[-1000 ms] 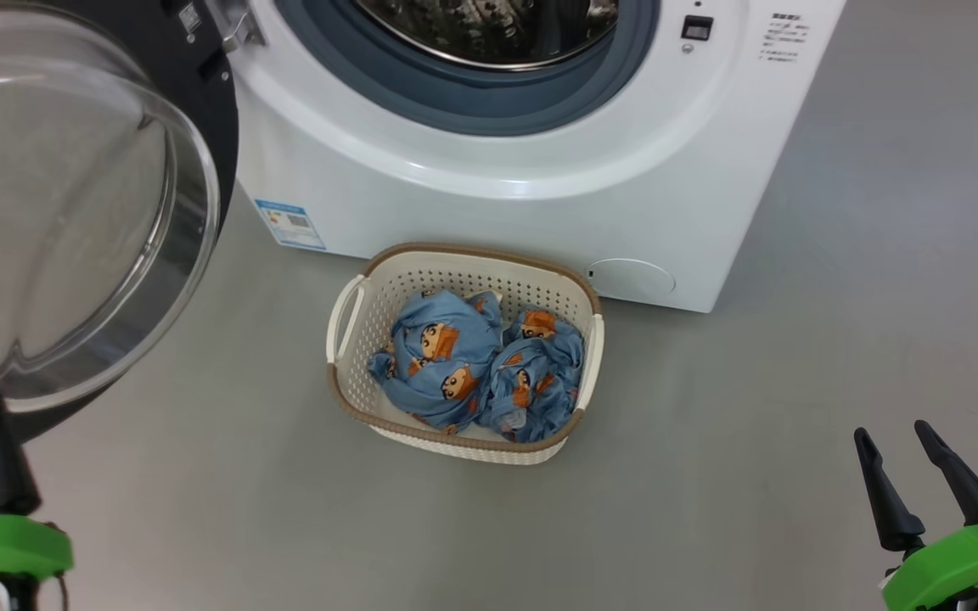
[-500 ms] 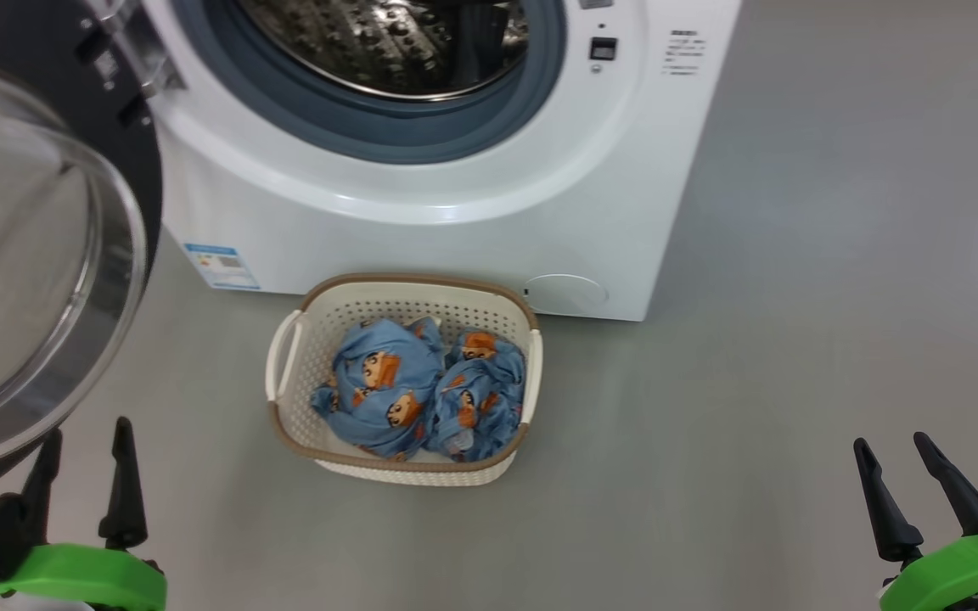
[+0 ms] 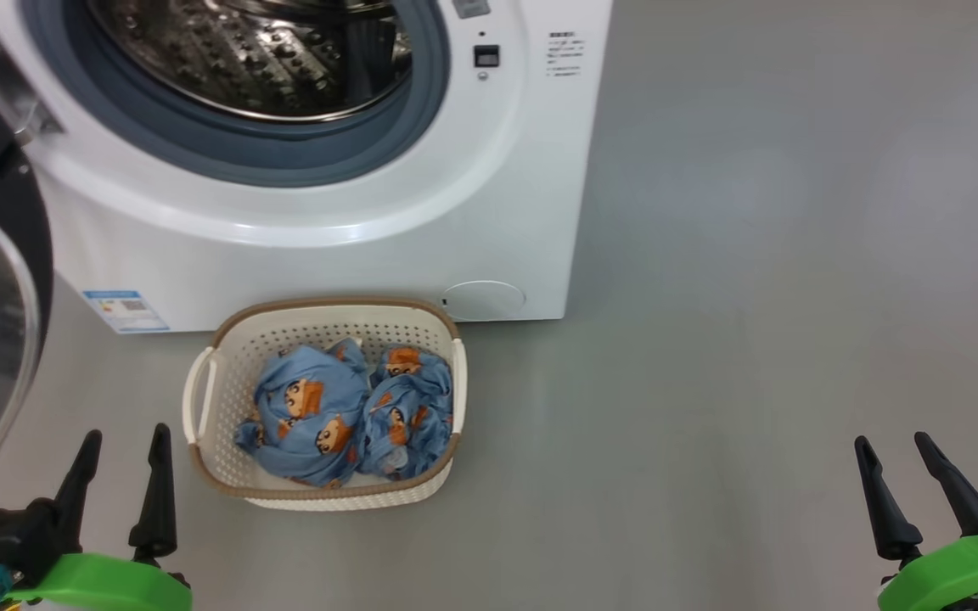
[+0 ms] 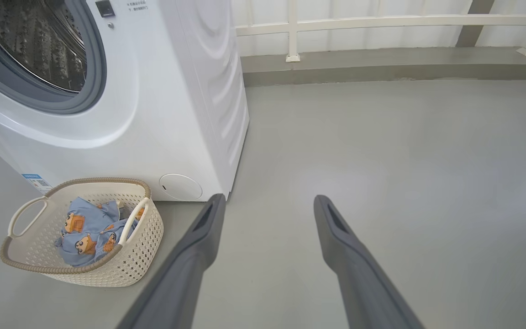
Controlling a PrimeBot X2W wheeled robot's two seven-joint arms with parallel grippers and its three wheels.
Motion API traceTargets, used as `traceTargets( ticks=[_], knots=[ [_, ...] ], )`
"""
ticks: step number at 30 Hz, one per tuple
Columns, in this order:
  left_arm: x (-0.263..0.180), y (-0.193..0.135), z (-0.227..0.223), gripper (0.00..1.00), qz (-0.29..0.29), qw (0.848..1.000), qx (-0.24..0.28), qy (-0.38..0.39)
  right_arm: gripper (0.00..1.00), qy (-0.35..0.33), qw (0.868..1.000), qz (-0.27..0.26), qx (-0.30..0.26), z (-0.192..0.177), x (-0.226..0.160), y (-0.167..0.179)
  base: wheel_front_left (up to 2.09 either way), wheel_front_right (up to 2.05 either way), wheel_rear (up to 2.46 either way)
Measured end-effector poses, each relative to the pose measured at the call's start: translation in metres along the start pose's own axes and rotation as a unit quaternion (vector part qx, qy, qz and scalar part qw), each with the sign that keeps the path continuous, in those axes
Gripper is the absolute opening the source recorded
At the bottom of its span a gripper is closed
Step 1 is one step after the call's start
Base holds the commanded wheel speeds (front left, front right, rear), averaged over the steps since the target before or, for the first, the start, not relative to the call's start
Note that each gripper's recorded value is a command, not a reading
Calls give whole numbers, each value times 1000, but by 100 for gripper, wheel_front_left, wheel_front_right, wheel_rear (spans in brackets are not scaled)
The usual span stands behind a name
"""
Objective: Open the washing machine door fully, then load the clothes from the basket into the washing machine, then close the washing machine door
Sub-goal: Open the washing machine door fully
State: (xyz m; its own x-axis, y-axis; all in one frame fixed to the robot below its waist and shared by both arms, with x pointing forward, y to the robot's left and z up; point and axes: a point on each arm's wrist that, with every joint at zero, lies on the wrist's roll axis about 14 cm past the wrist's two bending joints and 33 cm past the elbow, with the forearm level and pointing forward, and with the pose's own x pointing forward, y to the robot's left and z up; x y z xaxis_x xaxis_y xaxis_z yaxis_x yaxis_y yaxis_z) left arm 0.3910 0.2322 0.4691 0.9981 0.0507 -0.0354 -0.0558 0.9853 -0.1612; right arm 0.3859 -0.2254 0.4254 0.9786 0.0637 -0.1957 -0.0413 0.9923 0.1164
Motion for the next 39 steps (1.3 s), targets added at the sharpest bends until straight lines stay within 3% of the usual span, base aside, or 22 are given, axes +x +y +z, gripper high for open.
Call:
traceTargets(
  ticks=[15,39],
  knots=[
    [5,-24,-4,100,-37,999,-16,4,100,-10,999,-43,5,3,-26,-25,0,0,0],
    [-4,-33,-4,100,-43,998,-45,2,100,-25,998,-50,11,10,-36,-27,0,0,0]
  ],
)
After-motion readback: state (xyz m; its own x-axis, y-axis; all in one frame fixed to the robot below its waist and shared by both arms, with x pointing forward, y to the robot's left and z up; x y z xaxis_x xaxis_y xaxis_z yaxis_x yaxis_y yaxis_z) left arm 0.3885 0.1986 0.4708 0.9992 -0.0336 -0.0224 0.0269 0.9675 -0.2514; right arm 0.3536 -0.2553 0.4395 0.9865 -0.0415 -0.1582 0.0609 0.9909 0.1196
